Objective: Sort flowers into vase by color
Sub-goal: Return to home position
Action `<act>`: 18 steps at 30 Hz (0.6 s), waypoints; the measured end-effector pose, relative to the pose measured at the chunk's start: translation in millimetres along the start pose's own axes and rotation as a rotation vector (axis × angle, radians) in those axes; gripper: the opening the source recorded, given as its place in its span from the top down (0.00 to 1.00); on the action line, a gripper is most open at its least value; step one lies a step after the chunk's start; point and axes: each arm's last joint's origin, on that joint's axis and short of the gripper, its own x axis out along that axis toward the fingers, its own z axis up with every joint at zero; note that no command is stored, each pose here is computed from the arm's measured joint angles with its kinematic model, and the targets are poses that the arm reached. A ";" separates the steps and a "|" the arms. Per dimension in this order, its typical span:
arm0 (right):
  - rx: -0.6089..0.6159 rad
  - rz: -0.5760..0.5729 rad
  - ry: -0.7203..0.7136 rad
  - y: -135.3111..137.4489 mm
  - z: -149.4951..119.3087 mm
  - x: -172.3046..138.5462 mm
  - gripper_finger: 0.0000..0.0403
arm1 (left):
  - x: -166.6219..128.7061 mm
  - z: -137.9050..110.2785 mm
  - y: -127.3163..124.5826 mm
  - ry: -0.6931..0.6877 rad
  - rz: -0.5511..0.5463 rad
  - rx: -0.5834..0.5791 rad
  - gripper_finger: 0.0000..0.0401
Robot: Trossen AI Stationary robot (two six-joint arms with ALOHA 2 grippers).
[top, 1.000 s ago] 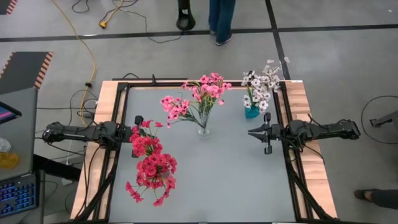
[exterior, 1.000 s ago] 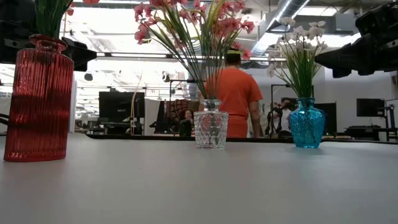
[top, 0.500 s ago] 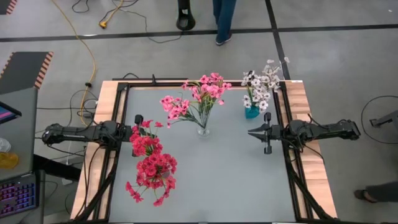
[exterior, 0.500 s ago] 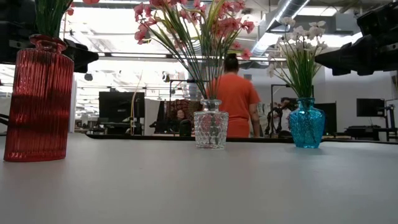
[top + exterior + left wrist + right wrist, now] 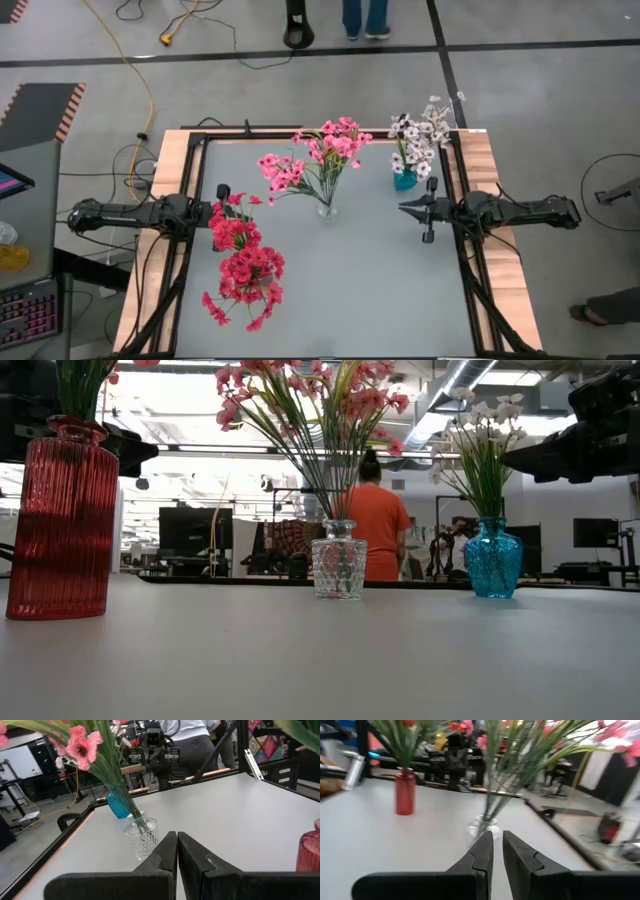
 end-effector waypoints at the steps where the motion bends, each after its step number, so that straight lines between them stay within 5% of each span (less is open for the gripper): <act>1: -0.023 -0.021 0.003 -1.0 0.0 0.1 0.83 | 0.0 0.0 0.2 0.001 0.005 -0.008 1.00; 8: -0.106 -0.071 0.011 -3.3 -0.1 0.2 0.83 | 0.0 0.0 0.2 0.001 0.006 -0.034 1.00; 18: 0.089 -0.073 0.002 -3.4 0.1 0.2 0.83 | 0.0 0.0 0.2 0.001 0.007 -0.035 1.00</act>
